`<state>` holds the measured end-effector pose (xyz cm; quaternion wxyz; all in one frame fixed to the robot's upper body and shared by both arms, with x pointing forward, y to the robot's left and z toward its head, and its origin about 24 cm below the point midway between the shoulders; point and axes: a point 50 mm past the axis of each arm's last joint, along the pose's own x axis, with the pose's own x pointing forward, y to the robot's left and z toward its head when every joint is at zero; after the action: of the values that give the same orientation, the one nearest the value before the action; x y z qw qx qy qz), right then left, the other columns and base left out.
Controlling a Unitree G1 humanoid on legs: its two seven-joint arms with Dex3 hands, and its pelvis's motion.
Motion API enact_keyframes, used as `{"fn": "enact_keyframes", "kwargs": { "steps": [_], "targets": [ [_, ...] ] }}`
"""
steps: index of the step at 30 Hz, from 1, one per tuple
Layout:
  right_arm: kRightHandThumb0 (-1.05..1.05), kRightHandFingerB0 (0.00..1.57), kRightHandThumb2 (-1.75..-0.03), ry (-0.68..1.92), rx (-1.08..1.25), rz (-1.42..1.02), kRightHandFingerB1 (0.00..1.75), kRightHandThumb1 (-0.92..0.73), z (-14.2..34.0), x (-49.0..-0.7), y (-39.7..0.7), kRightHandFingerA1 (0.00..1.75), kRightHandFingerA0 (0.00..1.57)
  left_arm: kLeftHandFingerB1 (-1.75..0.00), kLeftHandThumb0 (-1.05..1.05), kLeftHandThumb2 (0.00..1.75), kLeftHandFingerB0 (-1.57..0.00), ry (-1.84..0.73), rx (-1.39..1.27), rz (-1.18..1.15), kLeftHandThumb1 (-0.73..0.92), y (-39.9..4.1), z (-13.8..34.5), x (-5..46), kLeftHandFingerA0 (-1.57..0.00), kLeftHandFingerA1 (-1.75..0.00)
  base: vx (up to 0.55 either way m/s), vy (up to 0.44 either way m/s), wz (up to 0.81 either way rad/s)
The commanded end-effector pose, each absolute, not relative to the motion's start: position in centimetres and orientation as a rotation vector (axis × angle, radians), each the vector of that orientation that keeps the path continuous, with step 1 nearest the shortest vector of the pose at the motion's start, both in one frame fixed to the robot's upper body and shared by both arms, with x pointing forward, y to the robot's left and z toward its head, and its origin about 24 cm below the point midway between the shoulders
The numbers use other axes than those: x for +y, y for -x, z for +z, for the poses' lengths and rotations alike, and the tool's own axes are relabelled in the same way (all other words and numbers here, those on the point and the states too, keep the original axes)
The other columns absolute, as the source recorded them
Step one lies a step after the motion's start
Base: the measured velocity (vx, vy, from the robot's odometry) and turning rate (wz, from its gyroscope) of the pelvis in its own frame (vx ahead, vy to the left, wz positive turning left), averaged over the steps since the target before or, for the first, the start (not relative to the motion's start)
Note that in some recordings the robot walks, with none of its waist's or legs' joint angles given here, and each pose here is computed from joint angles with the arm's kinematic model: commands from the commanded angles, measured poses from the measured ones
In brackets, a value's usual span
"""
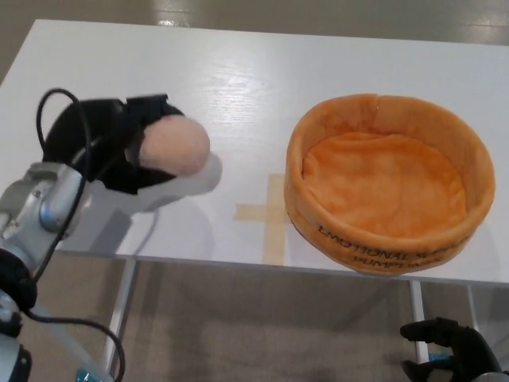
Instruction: Use the left hand to pick up the pink round toy on the left and place it inside the orange plate on the desk.
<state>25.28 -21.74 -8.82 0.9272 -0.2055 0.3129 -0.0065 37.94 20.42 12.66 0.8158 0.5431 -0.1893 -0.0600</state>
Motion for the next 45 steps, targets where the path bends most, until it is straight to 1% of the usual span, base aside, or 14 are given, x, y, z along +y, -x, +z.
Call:
{"fn": "enact_keyframes", "kwargs": {
  "steps": [1, 8, 11, 15, 18, 21, 22, 27, 28, 30, 33, 34, 35, 45],
  "targets": [
    [-0.16, 0.49, -0.59, 0.439, 0.658, -0.006, 0.72, -0.57, -8.9, -22.0, -25.1, 0.85, 0.57, -0.61, -0.29, 0.64, -0.85, -1.121, -0.544, -0.101, 0.73, -38.9, 17.0, 19.2, -0.76, -1.62, 0.00, 0.000, 0.00],
    [-0.15, 0.48, -0.59, 0.426, 0.666, -0.007, 0.73, -0.57, -9.2, -21.8, -24.9, 0.85, 0.55, -0.67, -0.26, 0.66, -0.89, -1.111, -0.601, -0.149, 0.78, -39.7, 19.3, 16.4, -0.83, -1.55, 0.00, 0.000, 0.00],
    [-0.16, 0.48, -0.56, 0.420, 0.677, -0.008, 0.72, -0.59, -9.5, -21.7, -24.5, 0.85, 0.56, -0.93, -0.30, 0.65, -0.87, -1.130, -0.650, -0.183, 0.68, -40.0, 20.1, 13.7, -0.84, -1.60, 0.00, 0.000, 0.00],
    [-0.16, 0.48, -0.56, 0.423, 0.681, 0.000, 0.72, -0.59, -9.5, -21.7, -24.5, 0.85, 0.55, -0.98, -0.27, 0.62, -0.78, -1.126, -0.679, -0.213, 0.73, -40.1, 20.6, 11.9, -0.76, -1.67, 0.00, 0.000, 0.00],
    [-0.14, 0.50, -0.60, 0.419, 0.670, 0.004, 0.74, -0.57, -9.4, -21.5, -24.6, 0.87, 0.58, -1.17, -0.31, 0.65, -0.79, -1.151, -0.721, -0.257, 0.61, -40.0, 21.1, 9.0, -0.90, -1.59, 0.00, 0.000, 0.00],
    [-0.13, 0.49, -0.59, 0.402, 0.673, 0.003, 0.73, -0.58, -9.5, -21.3, -24.5, 0.86, 0.56, -1.02, -0.35, 0.66, -0.83, -1.163, -0.743, -0.312, 0.60, -39.7, 21.0, 7.3, -0.89, -1.56, 0.00, 0.000, 0.00],
    [-0.14, 0.48, -0.57, 0.399, 0.676, 0.003, 0.72, -0.60, -9.6, -21.2, -24.5, 0.85, 0.54, -0.67, -0.27, 0.59, -0.89, -1.171, -0.743, -0.331, 0.65, -39.6, 20.9, 6.6, -0.81, -1.57, 0.00, 0.000, 0.00],
    [-0.14, 0.49, -0.57, 0.417, 0.675, 0.012, 0.72, -0.60, -9.6, -21.0, -24.6, 0.85, 0.56, -0.71, -0.24, 0.60, -0.90, -1.178, -0.762, -0.385, 0.69, -39.3, 20.5, 4.2, -0.86, -1.53, 0.00, 0.000, 0.00],
    [-0.14, 0.49, -0.58, 0.410, 0.677, 0.012, 0.72, -0.60, -9.7, -20.8, -24.4, 0.85, 0.56, -0.89, -0.21, 0.62, -0.86, -1.181, -0.774, -0.393, 0.67, -39.1, 20.3, 3.5, -0.85, -1.62, 0.00, 0.000, 0.00],
    [-0.14, 0.49, -0.57, 0.404, 0.678, 0.012, 0.72, -0.60, -9.7, -20.7, -24.5, 0.87, 0.57, -0.91, -0.26, 0.67, -0.88, -1.190, -0.771, -0.419, 0.59, -39.0, 20.1, 2.3, -0.93, -1.54, 0.00, 0.000, 0.00],
    [-0.15, 0.49, -0.59, 0.405, 0.677, 0.018, 0.72, -0.60, -9.7, -20.6, -24.5, 0.84, 0.55, -1.10, -0.23, 0.62, -0.75, -1.207, -0.776, -0.442, 0.69, -38.7, 19.9, 1.0, -0.76, -1.57, 0.00, 0.000, 0.00],
    [-0.15, 0.49, -0.59, 0.406, 0.677, 0.019, 0.72, -0.60, -9.7, -20.6, -24.5, 0.84, 0.55, -1.10, -0.23, 0.62, -0.75, -1.212, -0.782, -0.443, 0.69, -38.6, 19.8, 0.8, -0.76, -1.57, 0.00, 0.000, 0.00],
    [-0.15, 0.49, -0.58, 0.406, 0.677, 0.020, 0.72, -0.60, -9.7, -20.6, -24.5, 0.85, 0.56, -0.60, -0.24, 0.64, -0.86, -1.223, -0.778, -0.455, 0.69, -38.5, 19.5, 0.4, -0.78, -1.51, 0.00, 0.000, 0.00],
    [-0.13, 0.49, -0.57, 0.397, 0.674, 0.015, 0.71, -0.60, -9.5, -20.4, -24.8, 0.85, 0.57, -0.68, -0.17, 0.59, -0.90, -1.200, -0.741, -0.506, 0.67, -38.2, 17.8, 0.0, -0.86, -1.46, 0.00, 0.000, 0.00]
  ]
}}
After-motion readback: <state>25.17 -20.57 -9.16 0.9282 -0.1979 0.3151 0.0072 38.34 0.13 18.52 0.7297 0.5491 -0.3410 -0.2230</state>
